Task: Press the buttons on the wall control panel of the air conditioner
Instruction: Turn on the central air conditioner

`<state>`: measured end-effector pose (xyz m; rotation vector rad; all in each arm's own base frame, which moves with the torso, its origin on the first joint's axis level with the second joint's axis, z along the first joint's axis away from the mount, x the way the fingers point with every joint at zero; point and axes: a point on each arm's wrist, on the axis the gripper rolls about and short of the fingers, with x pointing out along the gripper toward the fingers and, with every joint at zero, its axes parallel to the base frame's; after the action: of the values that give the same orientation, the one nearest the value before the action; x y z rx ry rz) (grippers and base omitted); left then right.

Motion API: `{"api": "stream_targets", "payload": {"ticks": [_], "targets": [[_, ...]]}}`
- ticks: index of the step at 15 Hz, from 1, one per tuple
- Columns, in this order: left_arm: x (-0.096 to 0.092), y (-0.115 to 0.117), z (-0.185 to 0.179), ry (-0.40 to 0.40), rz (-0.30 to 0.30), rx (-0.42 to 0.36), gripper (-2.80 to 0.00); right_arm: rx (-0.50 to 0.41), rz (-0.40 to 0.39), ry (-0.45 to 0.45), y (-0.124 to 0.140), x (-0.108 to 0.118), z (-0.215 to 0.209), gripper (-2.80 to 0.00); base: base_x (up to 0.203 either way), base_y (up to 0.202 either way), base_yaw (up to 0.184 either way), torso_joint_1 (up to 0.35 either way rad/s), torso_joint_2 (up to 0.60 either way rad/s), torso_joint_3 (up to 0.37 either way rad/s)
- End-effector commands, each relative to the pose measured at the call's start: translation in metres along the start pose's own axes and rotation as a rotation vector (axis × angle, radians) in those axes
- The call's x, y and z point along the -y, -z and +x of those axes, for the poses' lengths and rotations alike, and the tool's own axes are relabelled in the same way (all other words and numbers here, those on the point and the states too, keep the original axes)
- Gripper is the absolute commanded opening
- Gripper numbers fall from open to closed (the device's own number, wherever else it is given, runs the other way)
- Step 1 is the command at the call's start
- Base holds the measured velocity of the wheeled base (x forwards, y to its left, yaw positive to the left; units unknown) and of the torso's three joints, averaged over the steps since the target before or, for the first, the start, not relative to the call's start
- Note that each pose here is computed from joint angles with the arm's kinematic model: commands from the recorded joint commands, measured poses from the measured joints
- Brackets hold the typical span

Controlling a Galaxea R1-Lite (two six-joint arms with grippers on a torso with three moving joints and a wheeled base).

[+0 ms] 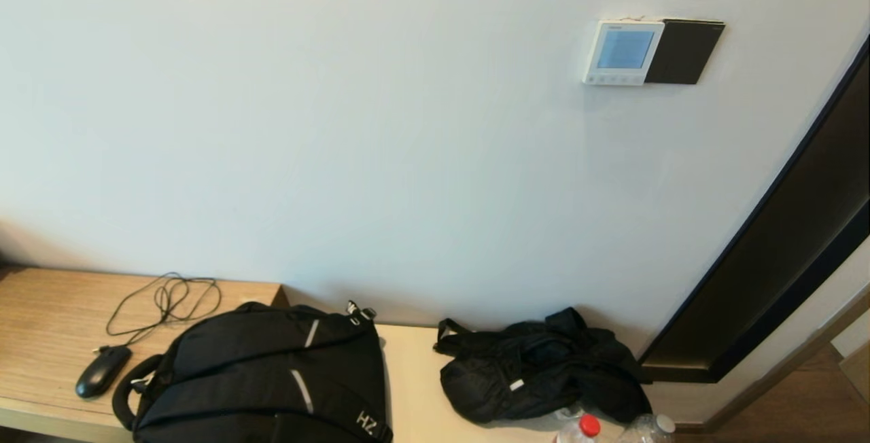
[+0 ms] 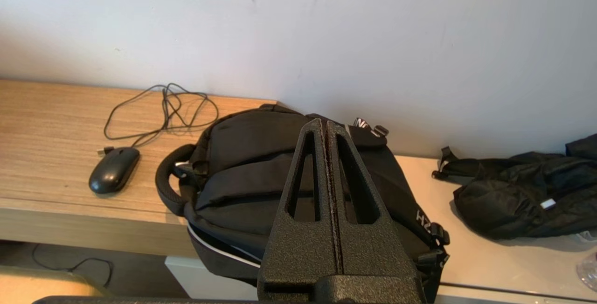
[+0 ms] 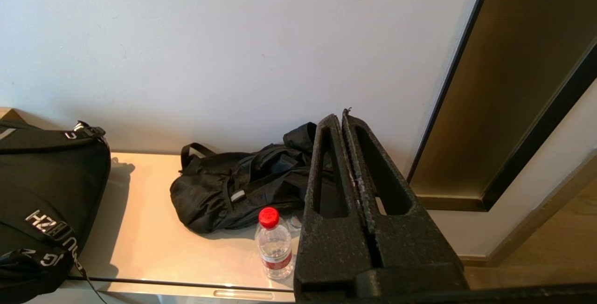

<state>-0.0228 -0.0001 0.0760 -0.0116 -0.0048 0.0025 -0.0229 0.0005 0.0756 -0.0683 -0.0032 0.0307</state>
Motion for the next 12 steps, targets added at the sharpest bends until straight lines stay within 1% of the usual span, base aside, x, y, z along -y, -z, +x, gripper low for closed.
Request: {"api": "stream_targets", "payload": {"ticks": [1,8,12], "targets": [[0.0,0.0,0.0,0.0,-0.001,0.001,-2.8,-0.004,-0.001,-0.002,0.001,0.0,0.0,-2.8,0.0,0.0,0.0,0.0,0.0,0.0],[0.0,0.0,0.0,0.0,-0.001,0.001,-2.8,-0.013,0.015,-0.001,0.0,0.0,0.001,-2.8,0.0,0.0,0.0,0.0,0.0,0.0],[0.0,0.0,0.0,0.0,-0.001,0.001,-2.8,-0.116,0.012,0.002,-0.006,0.001,0.012,-2.8,0.0,0.0,0.0,0.0,0.0,0.0]]}}
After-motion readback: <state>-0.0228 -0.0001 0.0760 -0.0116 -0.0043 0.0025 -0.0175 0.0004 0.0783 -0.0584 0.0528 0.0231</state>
